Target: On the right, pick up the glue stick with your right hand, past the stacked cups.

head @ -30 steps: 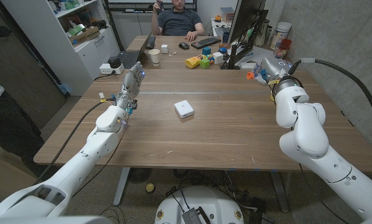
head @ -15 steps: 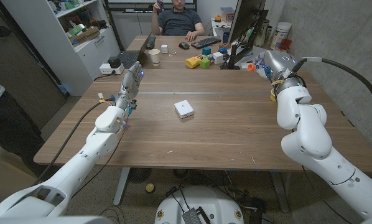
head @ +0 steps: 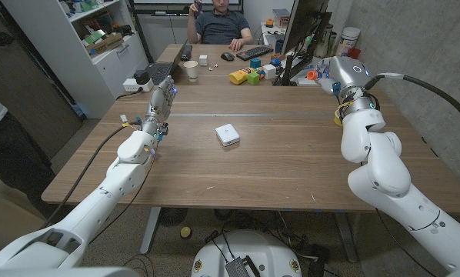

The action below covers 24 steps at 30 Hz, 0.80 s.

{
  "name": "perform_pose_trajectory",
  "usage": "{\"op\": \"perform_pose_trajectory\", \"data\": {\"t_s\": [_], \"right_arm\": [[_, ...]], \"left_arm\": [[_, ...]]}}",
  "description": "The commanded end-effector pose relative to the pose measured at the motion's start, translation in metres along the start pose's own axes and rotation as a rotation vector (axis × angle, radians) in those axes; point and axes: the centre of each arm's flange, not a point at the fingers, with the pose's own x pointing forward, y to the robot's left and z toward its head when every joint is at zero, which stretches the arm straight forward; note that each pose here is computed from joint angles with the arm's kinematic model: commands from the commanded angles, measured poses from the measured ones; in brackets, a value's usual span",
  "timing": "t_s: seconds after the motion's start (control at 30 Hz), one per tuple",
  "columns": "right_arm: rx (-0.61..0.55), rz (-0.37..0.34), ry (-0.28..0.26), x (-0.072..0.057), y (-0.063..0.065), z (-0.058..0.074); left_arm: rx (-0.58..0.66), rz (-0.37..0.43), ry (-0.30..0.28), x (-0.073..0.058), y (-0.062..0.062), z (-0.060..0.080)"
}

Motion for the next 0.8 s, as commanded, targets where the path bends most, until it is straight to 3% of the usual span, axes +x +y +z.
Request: {"op": "perform_pose_trajectory", "data": {"t_s": [0.03, 0.23, 0.8], "right_arm": [[0.014, -0.092, 0.015, -0.0027, 0.0023, 0.0002], [0.009, -0.123, 0.021, -0.0029, 0.0039, -0.0006], [0.039, -0.121, 0.010, 0.0011, 0.0056, -0.0071]], "left_arm": [[0.002, 0.001, 0.002, 0.0036, 0.0020, -0.0012], [0.012, 0.001, 0.004, 0.0050, 0.0012, -0.0020], [0.018, 0.005, -0.002, 0.0081, -0.0026, 0.0000]]}}
